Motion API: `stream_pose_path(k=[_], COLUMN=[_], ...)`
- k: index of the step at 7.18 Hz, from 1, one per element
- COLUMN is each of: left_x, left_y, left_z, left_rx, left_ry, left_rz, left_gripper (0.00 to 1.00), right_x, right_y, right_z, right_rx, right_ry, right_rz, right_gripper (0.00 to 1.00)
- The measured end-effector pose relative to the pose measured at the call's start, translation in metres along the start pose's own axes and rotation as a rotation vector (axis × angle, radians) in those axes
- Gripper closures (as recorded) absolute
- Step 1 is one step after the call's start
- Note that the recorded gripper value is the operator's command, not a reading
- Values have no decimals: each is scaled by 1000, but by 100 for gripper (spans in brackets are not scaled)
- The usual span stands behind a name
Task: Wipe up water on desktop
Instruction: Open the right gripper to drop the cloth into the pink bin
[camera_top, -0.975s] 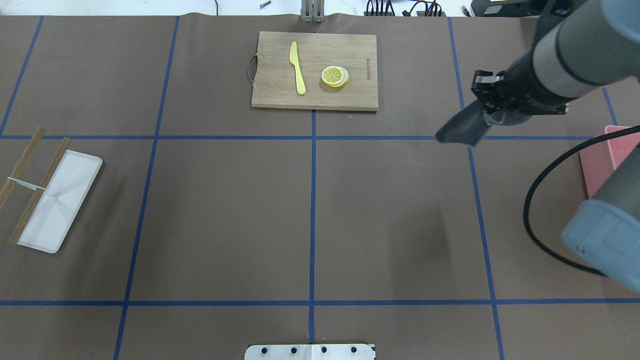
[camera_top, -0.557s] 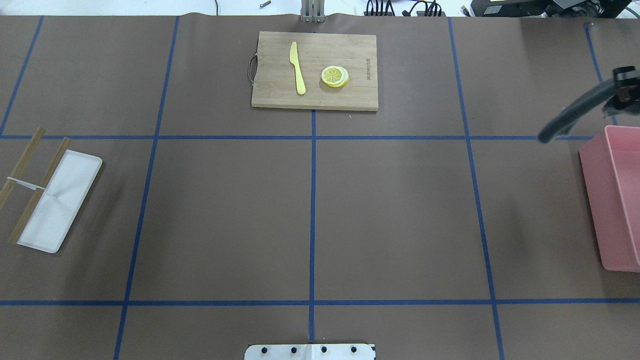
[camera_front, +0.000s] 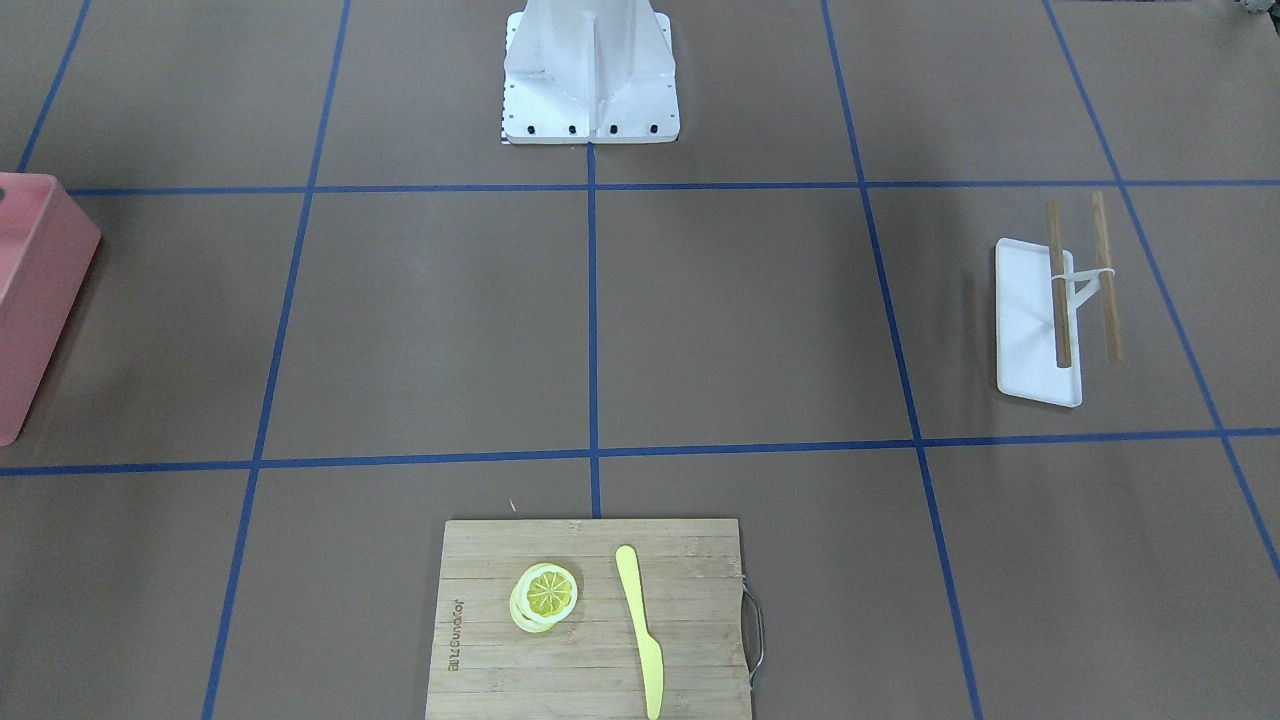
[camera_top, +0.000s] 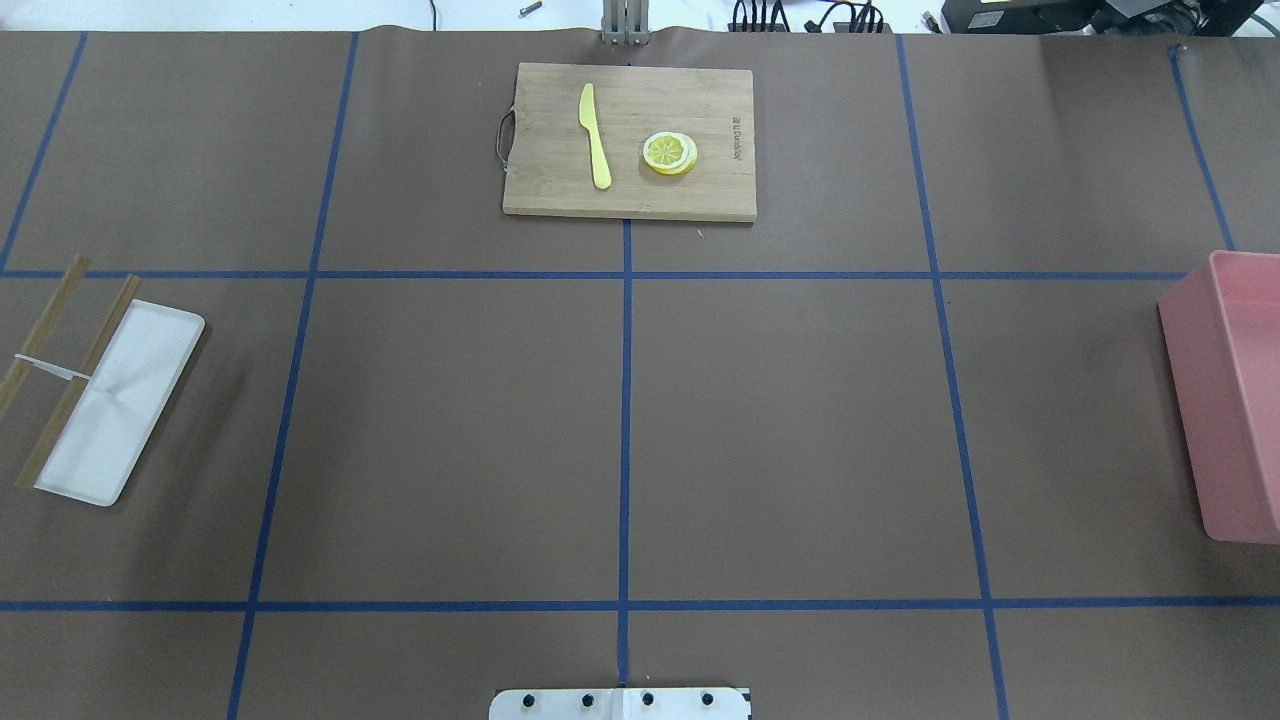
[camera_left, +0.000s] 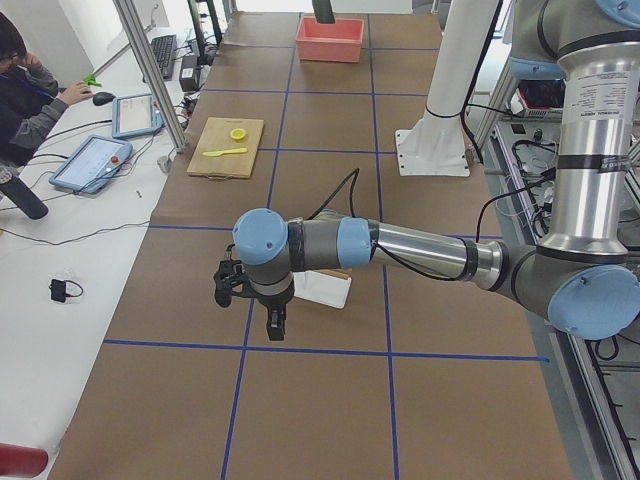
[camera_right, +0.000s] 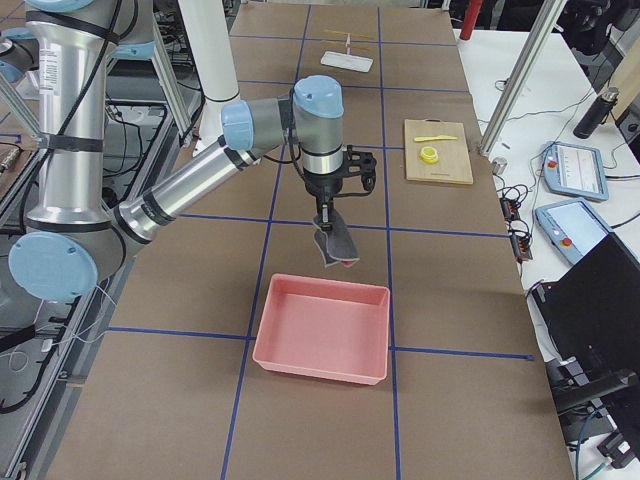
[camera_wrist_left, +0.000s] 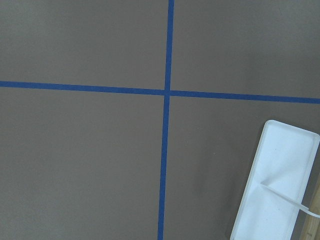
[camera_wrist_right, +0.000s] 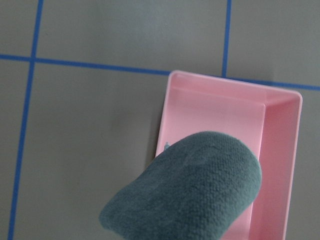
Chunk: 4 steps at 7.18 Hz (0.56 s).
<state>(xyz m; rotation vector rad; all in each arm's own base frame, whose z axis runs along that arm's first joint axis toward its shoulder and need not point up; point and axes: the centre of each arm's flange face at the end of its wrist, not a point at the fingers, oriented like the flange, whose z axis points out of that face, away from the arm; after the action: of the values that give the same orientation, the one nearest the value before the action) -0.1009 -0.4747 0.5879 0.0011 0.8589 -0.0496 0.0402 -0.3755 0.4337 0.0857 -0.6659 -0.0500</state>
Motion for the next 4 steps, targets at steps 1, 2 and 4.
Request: stream_pose_path(k=[1, 2, 4], left_x=[0, 0, 0], left_y=[0, 0, 0], left_z=[0, 0, 0], left_rx=[0, -1, 0], left_ry=[0, 0, 0], left_rz=[0, 0, 1], left_gripper=[1, 1, 1], right_x=[25, 49, 84], right_y=[22, 40, 52], right_z=[24, 50, 93], right_rx=[2, 16, 27], right_ry=[2, 5, 8], right_rz=[-9, -15, 10], right_gripper=[100, 100, 100])
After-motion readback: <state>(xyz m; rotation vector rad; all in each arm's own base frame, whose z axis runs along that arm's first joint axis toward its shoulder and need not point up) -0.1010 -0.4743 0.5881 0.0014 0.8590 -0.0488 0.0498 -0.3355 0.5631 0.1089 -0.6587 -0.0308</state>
